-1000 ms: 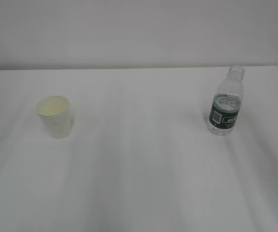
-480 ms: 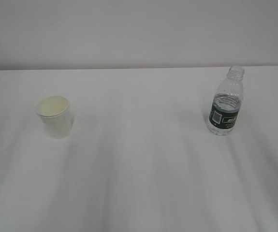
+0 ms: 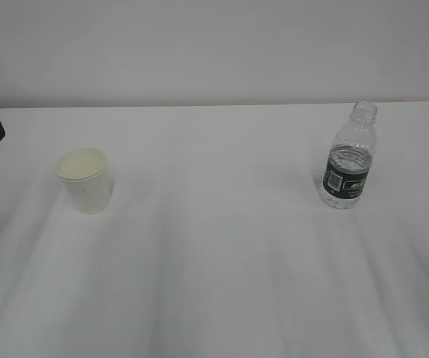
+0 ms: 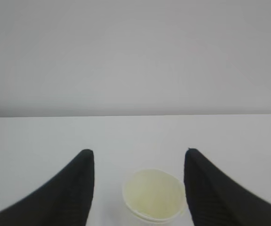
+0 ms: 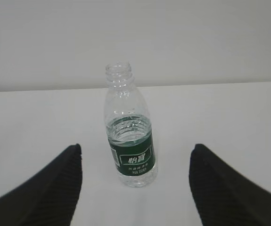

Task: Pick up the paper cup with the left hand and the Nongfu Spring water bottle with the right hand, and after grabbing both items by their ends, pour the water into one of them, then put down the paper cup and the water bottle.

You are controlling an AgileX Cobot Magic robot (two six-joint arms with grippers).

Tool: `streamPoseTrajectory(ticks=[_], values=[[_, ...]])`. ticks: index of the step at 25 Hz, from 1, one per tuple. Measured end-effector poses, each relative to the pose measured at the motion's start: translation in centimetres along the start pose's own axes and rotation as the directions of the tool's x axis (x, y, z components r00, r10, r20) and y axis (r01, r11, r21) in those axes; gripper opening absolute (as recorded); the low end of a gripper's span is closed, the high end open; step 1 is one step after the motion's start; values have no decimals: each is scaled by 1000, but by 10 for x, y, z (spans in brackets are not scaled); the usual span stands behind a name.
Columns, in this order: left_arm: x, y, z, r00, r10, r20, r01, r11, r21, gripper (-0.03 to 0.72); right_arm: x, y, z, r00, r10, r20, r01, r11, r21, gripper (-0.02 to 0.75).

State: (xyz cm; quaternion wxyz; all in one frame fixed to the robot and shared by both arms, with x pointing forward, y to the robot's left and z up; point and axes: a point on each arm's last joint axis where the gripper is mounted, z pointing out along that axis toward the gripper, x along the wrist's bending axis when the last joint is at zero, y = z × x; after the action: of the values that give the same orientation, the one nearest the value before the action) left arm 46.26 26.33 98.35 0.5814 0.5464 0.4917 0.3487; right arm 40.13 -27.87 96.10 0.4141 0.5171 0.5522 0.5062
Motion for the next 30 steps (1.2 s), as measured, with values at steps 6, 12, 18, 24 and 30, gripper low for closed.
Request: streamPoseTrajectory(ticks=[6,12,18,24,30], values=[[-6,-18,-7,996,-9,85,11,1000,-26,431,1,-19,10,1000,13,-22,-12,1000,12,539],[-8,-42,-14,992,-29,122,22,998,58,431,3,-52,22,998,8,-68,4,986,169,539],[-6,-52,-12,992,-42,122,29,994,104,431,3,-73,26,997,16,-72,5,958,285,539],[-6,-58,-11,992,-34,123,18,991,130,431,3,-66,41,997,12,-77,7,972,235,538],[-5,-59,-11,992,-34,122,17,991,136,431,4,-50,68,996,-3,-84,15,990,140,603]])
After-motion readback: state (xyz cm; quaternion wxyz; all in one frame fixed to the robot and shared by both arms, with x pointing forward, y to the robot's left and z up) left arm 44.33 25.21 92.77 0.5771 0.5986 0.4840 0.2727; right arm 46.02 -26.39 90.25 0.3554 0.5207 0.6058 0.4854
